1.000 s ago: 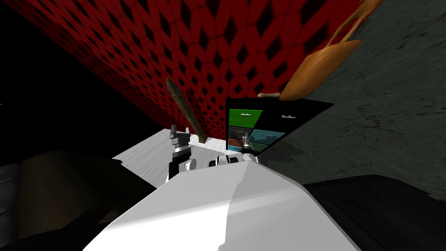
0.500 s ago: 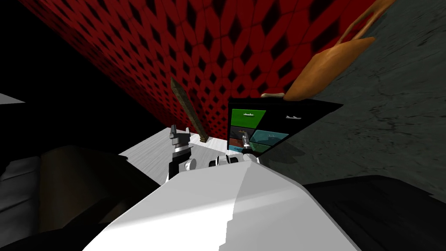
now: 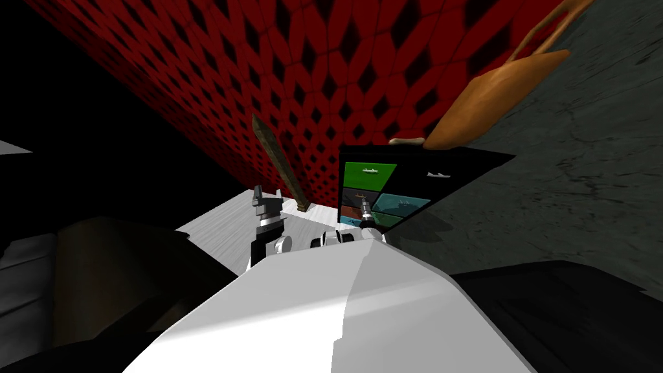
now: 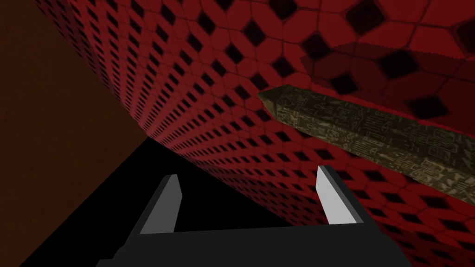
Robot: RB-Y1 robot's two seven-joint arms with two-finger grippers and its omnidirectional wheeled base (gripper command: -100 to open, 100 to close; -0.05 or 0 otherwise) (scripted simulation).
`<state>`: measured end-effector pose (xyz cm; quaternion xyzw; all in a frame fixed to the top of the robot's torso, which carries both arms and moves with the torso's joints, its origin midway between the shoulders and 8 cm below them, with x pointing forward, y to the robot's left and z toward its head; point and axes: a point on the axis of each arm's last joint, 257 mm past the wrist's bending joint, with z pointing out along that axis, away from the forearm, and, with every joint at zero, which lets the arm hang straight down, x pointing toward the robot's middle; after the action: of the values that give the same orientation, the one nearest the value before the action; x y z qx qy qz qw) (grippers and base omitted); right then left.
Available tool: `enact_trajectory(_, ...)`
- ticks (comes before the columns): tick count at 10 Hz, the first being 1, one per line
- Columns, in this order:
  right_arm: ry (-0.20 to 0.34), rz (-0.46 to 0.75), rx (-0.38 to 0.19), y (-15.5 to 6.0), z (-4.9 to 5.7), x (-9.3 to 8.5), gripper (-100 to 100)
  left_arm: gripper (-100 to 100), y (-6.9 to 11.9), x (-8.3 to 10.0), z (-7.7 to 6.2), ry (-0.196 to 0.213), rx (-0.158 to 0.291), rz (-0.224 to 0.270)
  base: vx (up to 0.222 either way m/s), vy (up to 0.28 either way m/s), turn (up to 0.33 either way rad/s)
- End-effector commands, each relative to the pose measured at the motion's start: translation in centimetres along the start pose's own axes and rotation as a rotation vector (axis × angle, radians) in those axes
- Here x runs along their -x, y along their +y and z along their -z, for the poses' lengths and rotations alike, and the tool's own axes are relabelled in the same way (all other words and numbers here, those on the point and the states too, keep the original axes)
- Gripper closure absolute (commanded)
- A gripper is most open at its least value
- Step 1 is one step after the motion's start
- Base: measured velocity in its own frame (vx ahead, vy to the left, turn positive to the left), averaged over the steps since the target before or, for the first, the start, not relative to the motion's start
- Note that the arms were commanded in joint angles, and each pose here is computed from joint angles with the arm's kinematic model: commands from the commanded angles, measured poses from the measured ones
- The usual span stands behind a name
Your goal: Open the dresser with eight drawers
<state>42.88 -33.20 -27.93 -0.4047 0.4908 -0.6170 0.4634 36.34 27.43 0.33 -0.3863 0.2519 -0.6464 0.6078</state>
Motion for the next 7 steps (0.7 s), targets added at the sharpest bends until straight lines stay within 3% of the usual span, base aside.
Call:
enact_trajectory(1, -0.011, -0.003, -0.003, -0.54, -0.29, 0.4, 100, 0, 0.0, -0.01, -0.01, 0.0, 0.0, 0.0, -0.194, 0.08, -0.06)
enact_trajectory(4, -0.018, -0.005, -0.007, -0.92, -0.57, 0.7, 100, 0, 0.0, -0.01, -0.01, 0.0, 0.0, 0.0, -0.155, 0.066, -0.045)
enact_trajectory(5, -0.021, 0.006, -0.008, -1.06, -0.96, 0.49, -100, 0, 0.0, -0.01, 0.0, 0.0, 0.0, 0.0, 0.072, -0.035, 0.023)
enact_trajectory(7, -0.022, 0.014, -0.011, -1.18, -1.26, 0.29, -100, 0, 0.0, 0.01, 0.01, 0.0, 0.0, 0.0, 0.15, -0.056, 0.02)
